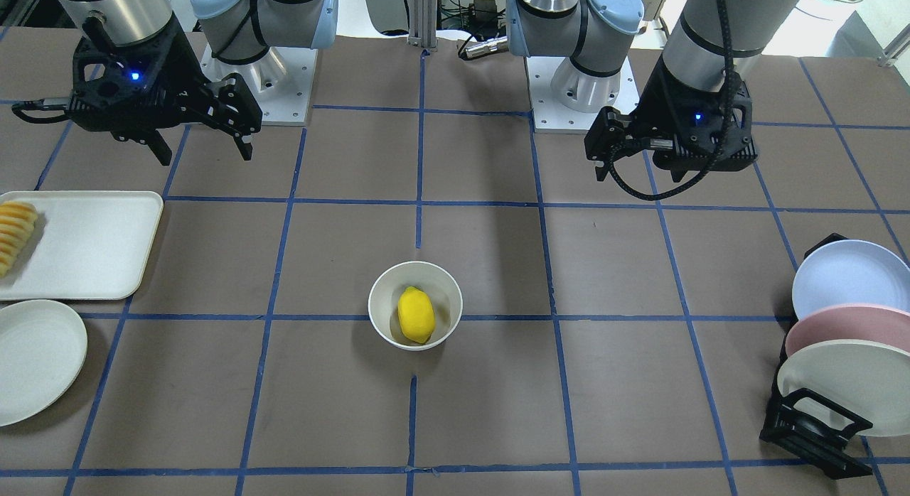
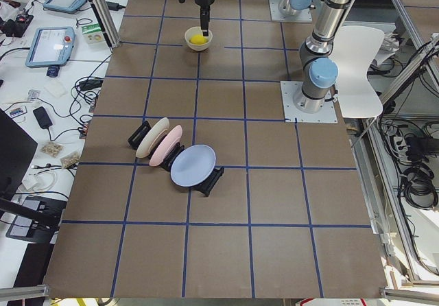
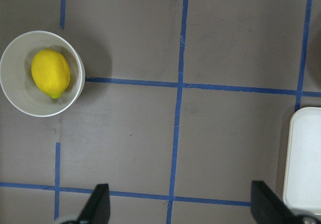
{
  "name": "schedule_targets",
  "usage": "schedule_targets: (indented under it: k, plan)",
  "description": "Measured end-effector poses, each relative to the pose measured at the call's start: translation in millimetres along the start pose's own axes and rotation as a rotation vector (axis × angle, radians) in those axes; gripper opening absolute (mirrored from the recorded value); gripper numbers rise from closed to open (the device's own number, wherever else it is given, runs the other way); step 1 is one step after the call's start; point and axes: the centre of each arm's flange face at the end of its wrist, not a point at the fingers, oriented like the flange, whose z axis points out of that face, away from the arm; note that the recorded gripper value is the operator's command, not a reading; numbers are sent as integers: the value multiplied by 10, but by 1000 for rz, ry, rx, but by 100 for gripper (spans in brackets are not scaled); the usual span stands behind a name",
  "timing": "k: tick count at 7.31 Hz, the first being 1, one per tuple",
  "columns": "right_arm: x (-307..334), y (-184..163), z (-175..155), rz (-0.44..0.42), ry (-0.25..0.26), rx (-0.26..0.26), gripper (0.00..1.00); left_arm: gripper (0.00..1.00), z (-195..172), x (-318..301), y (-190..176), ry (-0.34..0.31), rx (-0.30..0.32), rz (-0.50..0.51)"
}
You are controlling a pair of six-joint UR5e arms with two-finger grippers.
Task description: Place bowl and put lemon in it
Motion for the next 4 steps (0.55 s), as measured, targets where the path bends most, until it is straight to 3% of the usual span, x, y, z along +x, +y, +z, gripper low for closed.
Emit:
schedule_targets:
  k: [4]
  plan:
    - [-8, 45, -62, 1, 4, 11, 100, 100, 4, 15, 0, 3, 2, -3]
